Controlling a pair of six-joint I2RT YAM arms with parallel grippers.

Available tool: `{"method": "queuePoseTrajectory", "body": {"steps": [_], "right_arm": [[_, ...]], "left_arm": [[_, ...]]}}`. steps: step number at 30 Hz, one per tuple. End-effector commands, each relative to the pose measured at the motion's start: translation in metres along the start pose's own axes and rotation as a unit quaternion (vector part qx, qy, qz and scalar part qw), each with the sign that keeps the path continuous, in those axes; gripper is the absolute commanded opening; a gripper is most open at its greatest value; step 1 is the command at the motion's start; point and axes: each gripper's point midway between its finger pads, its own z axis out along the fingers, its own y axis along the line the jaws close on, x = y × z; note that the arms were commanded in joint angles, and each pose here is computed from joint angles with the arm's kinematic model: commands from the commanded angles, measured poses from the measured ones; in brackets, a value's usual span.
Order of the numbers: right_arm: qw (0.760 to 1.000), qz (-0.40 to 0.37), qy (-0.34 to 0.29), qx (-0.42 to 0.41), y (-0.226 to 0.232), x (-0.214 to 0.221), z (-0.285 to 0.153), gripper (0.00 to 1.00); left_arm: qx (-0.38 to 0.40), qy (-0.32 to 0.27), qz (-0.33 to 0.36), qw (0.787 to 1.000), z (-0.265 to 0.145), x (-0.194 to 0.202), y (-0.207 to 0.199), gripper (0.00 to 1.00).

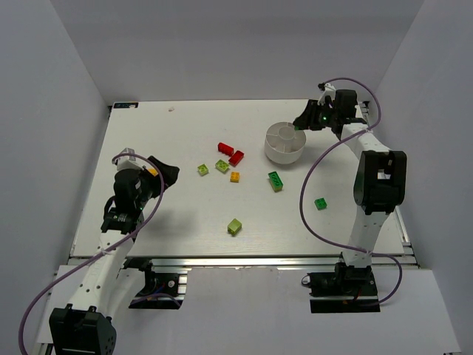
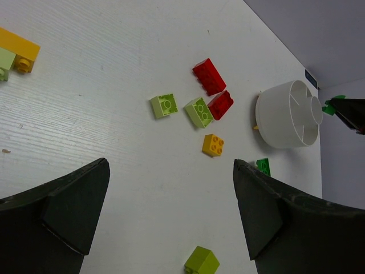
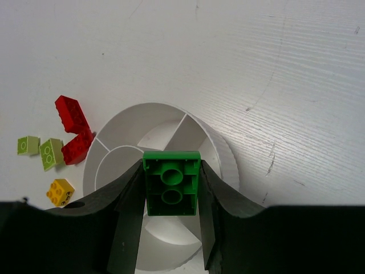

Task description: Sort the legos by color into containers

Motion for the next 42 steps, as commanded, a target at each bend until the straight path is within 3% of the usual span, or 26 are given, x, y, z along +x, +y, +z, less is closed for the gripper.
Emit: {"method": "queuePoseTrajectory", "body": {"steps": [1, 10, 17, 23, 42], "right_arm": [[0.997, -0.045, -0.056, -0.018, 0.022, -0.040, -0.021, 0.05], [0.989, -0.073, -0.109, -0.064, 0.058, -0.041, -0.051, 0.06], [0.977, -0.148, -0.129, -0.088, 0.066, 0.008, -0.063, 0.08], [0.969, -0.193, -0.137, -0.071, 0.056, 0.020, -0.060, 0.09], [0.962, -0.211, -0.155, -0.072, 0.058, 0.015, -0.040, 0.18]], "left_arm": [[-0.005, -0.002, 0.002, 1.000, -0.001, 0.001, 0.003, 0.98], [-0.006, 0.003, 0.003, 1.000, 0.002, 0.005, 0.006, 0.98], [-0.008, 0.004, 0.005, 1.000, 0.003, 0.006, 0.007, 0.98], [-0.008, 0.004, 0.006, 1.000, 0.002, 0.005, 0.007, 0.98], [-0.014, 0.006, 0.005, 1.000, 0.001, 0.007, 0.009, 0.98]]}}
